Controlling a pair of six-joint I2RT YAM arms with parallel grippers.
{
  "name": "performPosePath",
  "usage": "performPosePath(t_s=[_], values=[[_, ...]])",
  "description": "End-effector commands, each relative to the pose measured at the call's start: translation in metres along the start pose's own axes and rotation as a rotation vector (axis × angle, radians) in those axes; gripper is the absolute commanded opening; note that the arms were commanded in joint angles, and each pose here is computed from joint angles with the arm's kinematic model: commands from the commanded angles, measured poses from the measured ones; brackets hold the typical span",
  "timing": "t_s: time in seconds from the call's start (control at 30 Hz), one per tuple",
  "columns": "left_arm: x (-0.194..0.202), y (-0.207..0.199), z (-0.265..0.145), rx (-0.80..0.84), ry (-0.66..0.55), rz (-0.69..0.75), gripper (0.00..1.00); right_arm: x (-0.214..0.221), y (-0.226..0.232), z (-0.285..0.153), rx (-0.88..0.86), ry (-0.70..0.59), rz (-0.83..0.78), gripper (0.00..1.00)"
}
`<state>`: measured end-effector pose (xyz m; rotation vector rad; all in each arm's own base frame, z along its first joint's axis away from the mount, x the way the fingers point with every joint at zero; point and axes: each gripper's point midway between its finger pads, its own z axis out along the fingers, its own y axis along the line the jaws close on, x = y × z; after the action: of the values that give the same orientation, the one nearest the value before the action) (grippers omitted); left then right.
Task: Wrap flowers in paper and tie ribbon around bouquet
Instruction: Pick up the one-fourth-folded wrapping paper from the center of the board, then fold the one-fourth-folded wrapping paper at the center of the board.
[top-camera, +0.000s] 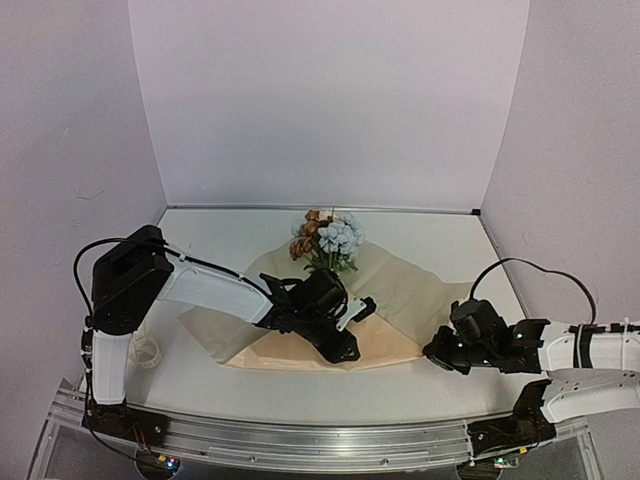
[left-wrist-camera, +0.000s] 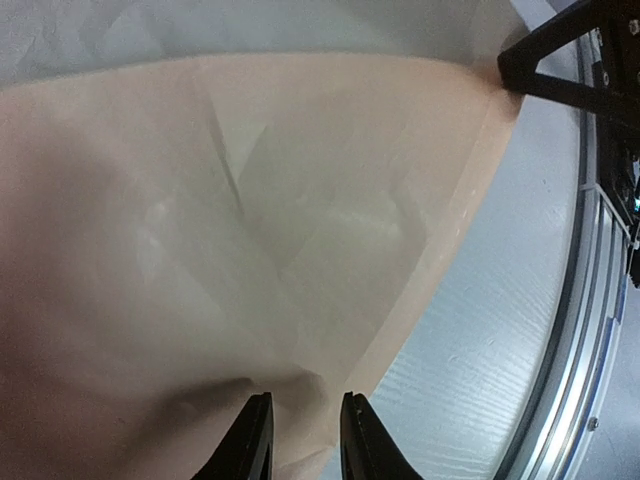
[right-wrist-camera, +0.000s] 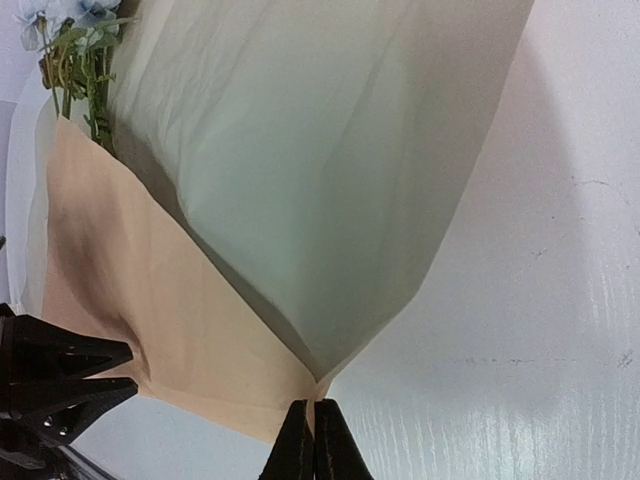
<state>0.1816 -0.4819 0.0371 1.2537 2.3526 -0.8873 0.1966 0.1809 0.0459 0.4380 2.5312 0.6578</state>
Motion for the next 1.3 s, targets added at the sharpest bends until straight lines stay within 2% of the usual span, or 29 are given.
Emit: performPosePath(t_s=[0.0,0.23,0.53,0.83,0.97,1.13,1.2,1.27], values=[[-0.028,-0.02,0.007,0.006,-0.055,0.087,0.25,0.003,-0.001,-0.009,0.03,0.033,-0.055,0.0],[-0.018,-0.028,0.033,-0.006,0.004,0.155,0.22,0.001,-0.002,-0.016,0.036,0.029,-0.075,0.0],[-0.011,-0.023,0.045,-0.023,0.022,0.166,0.19,-0.004,0.0,-0.027,0.044,0.019,-0.126,0.0],[-0.037,-0.027,-0.012,-0.037,-0.106,0.112,0.24,-0.009,-0.004,-0.044,0.109,0.03,-0.266,0.0],[-0.021,-0.021,-0.041,-0.022,-0.111,0.041,0.25,-0.014,-0.015,-0.053,0.161,0.017,-0.332,0.0],[0.02,-0.004,-0.061,-0.016,-0.078,-0.074,0.24,-0.016,-0.027,-0.062,0.221,0.024,-0.416,0.0],[0.023,-0.004,-0.066,-0.001,-0.086,-0.079,0.23,-0.015,-0.029,-0.064,0.23,0.035,-0.432,0.0],[0.011,-0.007,-0.068,-0.001,-0.105,-0.04,0.22,-0.013,-0.027,-0.062,0.22,0.047,-0.433,0.0]])
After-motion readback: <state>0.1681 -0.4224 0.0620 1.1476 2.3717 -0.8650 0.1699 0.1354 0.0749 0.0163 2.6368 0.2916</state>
